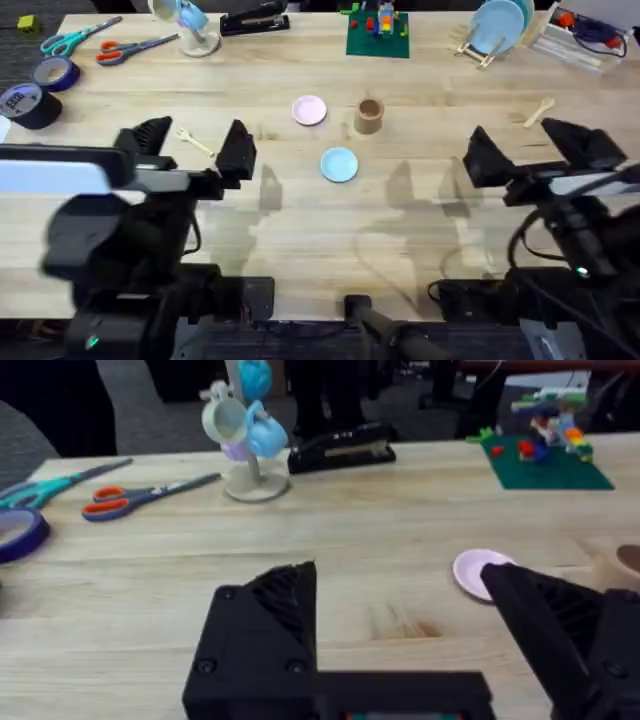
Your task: Pick up a utensil and set it on the pink plate, then put the other utensil in the container.
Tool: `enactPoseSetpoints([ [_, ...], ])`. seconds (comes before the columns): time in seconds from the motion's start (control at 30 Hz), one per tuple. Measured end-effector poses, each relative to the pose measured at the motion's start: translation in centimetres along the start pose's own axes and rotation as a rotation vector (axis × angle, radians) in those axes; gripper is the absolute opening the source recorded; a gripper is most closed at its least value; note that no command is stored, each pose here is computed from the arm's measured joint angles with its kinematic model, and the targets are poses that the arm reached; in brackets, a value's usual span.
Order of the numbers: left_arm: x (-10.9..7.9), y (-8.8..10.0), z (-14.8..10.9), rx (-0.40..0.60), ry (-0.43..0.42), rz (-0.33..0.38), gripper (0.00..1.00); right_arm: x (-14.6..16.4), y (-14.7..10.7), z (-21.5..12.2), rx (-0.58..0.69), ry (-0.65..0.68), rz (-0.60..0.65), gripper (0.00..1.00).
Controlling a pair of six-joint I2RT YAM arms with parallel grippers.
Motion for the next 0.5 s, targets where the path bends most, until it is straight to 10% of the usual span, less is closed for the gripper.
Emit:
enactPoseSetpoints([
  [0.5,-0.7,8.0,-3.1,0.174,0.014,0.002,0.998,-1.2,7.5,-1.4,0.196,0.038,-0.040,0.992],
])
Point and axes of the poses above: each hand's point on the last joint's axis, 136 mm out from that joint toward the fingers, its own z axis out along the fingers, its own x axis along the line the jaws close on, y = z × x, the point moved 3 cm from there along -z, back along the fingers, and after that the axes turned 6 degrees about -z, right-handed, at the moved point
